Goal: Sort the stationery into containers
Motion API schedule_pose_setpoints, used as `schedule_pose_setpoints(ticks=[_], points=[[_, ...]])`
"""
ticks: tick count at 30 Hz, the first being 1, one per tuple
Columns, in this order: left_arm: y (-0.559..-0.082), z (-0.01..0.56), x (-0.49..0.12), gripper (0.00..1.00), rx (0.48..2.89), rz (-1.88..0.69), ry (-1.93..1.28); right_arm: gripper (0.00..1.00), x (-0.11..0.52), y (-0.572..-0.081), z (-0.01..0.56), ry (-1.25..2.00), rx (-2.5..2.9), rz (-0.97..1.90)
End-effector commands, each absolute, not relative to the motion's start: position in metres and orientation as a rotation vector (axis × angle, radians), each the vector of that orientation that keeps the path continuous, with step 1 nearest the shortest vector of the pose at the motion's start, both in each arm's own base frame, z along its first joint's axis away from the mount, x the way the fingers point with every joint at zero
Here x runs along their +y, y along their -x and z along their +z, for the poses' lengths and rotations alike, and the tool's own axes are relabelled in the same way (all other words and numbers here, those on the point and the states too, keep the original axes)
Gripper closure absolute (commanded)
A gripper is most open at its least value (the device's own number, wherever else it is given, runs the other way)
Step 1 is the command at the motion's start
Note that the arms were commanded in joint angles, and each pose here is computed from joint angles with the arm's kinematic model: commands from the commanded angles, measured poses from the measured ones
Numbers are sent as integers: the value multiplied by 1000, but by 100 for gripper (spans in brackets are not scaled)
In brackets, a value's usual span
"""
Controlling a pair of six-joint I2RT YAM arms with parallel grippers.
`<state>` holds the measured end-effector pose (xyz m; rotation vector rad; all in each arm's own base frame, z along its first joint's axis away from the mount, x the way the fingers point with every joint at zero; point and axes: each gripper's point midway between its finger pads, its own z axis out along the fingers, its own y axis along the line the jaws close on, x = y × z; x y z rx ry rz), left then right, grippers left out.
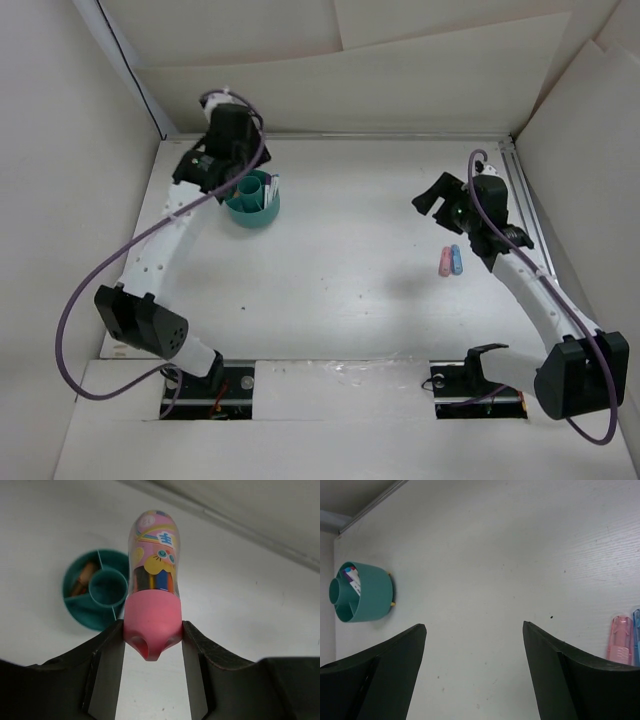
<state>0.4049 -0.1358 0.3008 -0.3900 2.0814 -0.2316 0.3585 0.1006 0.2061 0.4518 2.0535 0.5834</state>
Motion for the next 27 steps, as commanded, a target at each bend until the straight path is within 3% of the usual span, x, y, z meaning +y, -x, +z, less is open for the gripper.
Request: schedule_pose_setpoints(ticks=[1,5,8,27], points=[[-411,318,-112,98,2164,-254,362,16,104,-364,230,-409,1967,628],[-425,307,-87,100,2275,-177,375,16,101,-359,237,-410,1942,624],[-429,301,-87,100,2312,-272,364,16,100,-359,232,-419,1950,612],[-396,259,-71,100,2463,-269,383,16,106,-356,236,-396,1949,638]])
